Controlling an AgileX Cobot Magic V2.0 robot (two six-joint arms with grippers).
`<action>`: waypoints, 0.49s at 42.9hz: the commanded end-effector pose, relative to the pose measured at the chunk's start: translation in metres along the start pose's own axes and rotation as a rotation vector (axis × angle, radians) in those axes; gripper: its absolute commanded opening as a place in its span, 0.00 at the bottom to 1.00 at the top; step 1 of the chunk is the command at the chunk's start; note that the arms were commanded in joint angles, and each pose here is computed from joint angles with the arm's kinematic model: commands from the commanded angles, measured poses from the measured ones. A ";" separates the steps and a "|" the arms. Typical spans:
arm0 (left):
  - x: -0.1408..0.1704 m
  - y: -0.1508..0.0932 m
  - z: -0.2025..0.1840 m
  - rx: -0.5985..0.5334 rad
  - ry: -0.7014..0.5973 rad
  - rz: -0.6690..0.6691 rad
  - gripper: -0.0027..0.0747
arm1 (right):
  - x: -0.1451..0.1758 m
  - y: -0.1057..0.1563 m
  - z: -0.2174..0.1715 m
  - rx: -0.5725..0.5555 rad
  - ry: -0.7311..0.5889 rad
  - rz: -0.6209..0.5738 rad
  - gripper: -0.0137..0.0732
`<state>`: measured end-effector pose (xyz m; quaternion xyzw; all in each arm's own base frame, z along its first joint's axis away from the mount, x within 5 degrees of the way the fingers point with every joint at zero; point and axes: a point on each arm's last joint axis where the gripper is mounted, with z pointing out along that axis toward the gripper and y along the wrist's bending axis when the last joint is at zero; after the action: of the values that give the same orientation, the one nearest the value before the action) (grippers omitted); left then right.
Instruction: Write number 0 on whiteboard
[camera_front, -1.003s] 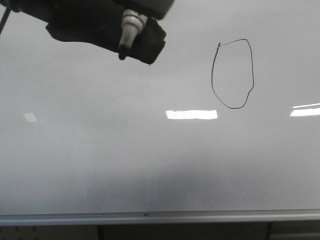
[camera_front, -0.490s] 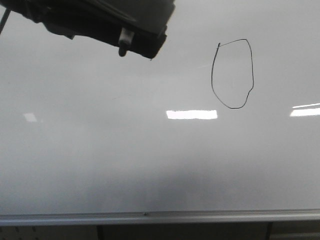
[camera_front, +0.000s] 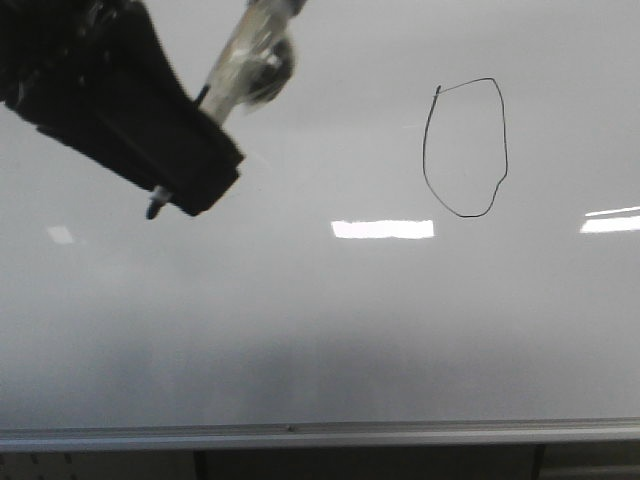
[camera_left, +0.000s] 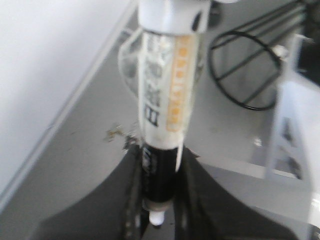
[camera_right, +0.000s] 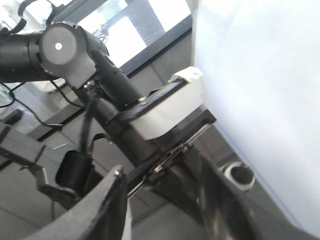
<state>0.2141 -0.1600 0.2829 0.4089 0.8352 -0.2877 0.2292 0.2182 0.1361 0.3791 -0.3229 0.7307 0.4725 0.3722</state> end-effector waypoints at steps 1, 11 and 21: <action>-0.007 0.022 -0.019 -0.183 -0.081 -0.136 0.01 | -0.016 0.025 -0.024 0.105 -0.133 -0.118 0.52; 0.022 0.087 -0.056 -0.426 -0.084 -0.403 0.01 | 0.013 0.039 -0.061 0.431 -0.293 -0.214 0.33; 0.048 0.136 -0.062 -0.508 -0.062 -0.560 0.01 | 0.067 0.046 -0.083 0.590 -0.388 -0.213 0.09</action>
<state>0.2800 -0.0316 0.2493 0.1144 0.9578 -0.1386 0.2245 0.1369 0.0770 0.3622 -0.2128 0.7324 0.2711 0.5873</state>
